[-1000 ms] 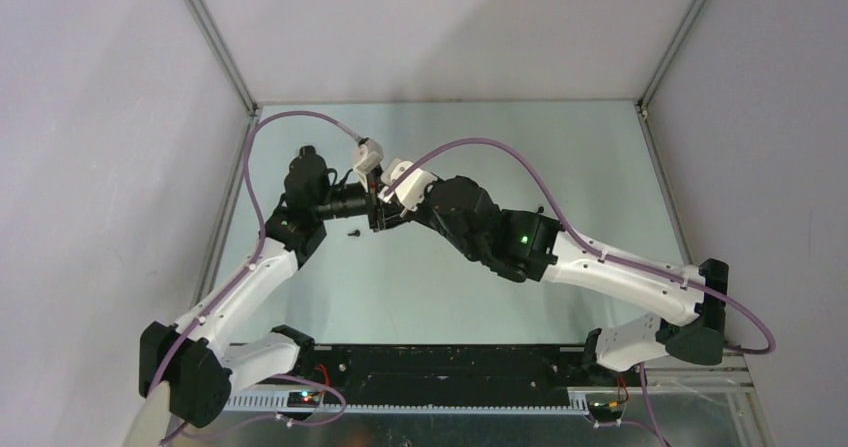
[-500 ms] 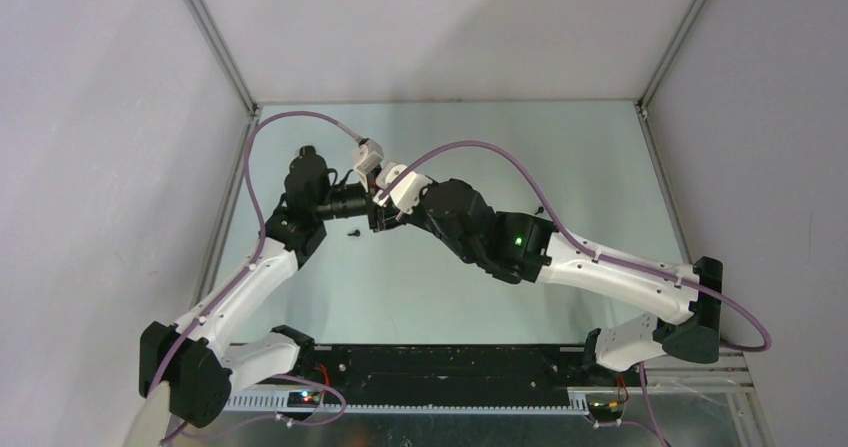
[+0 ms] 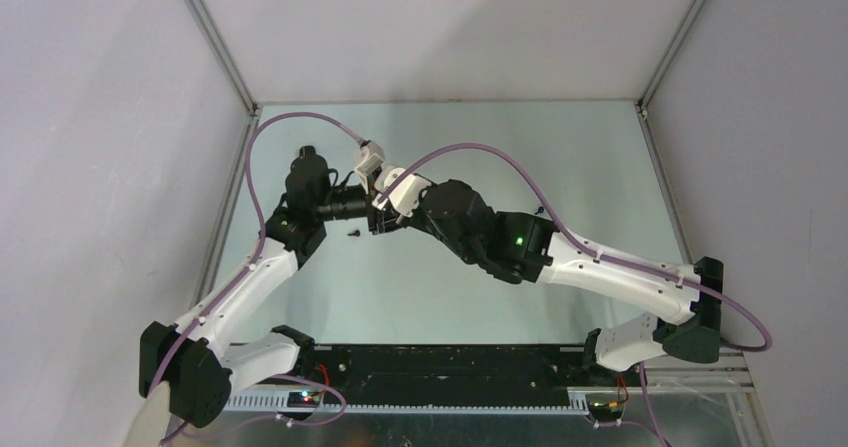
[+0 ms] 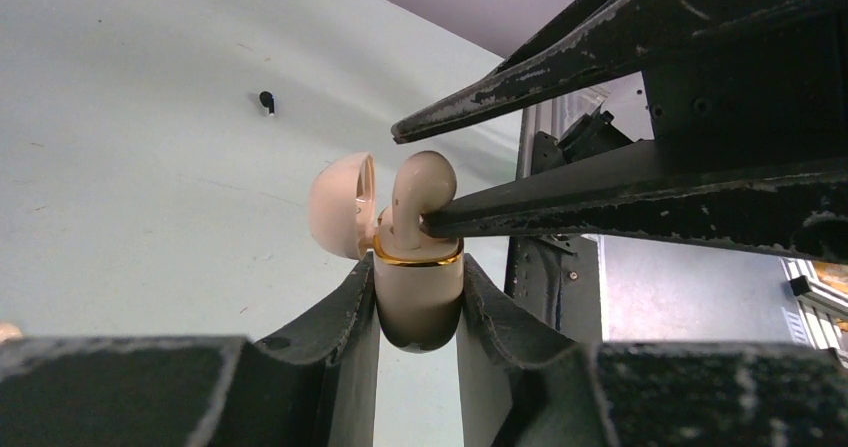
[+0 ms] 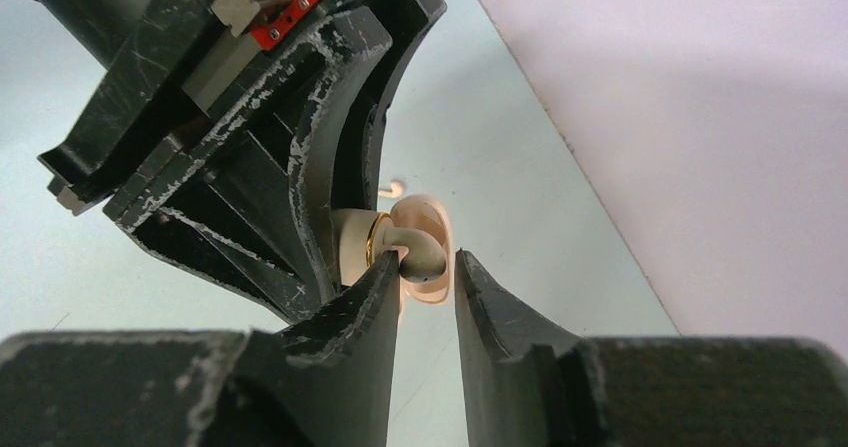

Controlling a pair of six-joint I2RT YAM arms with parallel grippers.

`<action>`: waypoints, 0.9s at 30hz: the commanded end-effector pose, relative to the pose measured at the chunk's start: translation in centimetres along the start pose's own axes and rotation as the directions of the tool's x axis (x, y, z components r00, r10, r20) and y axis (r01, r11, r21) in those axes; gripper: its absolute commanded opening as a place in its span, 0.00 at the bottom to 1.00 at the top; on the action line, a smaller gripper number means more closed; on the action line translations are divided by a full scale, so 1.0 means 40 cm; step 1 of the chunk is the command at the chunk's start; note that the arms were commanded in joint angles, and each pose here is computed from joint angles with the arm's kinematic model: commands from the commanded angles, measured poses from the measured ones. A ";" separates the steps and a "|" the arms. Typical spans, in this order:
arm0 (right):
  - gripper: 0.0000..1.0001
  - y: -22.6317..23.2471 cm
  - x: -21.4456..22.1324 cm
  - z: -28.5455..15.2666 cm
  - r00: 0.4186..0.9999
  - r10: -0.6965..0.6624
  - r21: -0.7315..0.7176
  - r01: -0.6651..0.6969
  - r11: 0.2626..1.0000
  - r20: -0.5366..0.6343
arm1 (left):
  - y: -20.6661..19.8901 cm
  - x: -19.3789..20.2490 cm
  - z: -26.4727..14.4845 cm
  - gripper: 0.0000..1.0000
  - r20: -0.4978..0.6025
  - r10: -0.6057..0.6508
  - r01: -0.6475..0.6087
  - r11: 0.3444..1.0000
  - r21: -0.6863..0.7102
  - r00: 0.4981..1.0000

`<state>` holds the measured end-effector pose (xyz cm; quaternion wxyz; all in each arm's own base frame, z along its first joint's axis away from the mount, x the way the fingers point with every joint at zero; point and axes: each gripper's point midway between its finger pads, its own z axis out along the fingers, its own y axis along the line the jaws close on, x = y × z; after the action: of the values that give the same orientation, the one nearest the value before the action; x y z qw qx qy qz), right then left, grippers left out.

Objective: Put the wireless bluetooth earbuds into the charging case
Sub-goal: Insert the left earbud into the left side groove of the charging case.

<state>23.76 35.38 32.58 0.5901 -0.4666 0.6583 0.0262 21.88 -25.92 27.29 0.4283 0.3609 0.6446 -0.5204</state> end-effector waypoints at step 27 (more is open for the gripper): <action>0.48 -0.147 -0.164 -0.165 0.965 0.225 -0.207 -0.194 0.959 0.136 | -0.110 -0.075 -0.039 0.00 0.106 0.132 -0.148 0.977 0.155 0.986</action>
<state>22.23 33.99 39.79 0.5675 -0.4681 0.6587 0.1582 20.47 -25.52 29.65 0.4484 0.3885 0.6013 -0.5352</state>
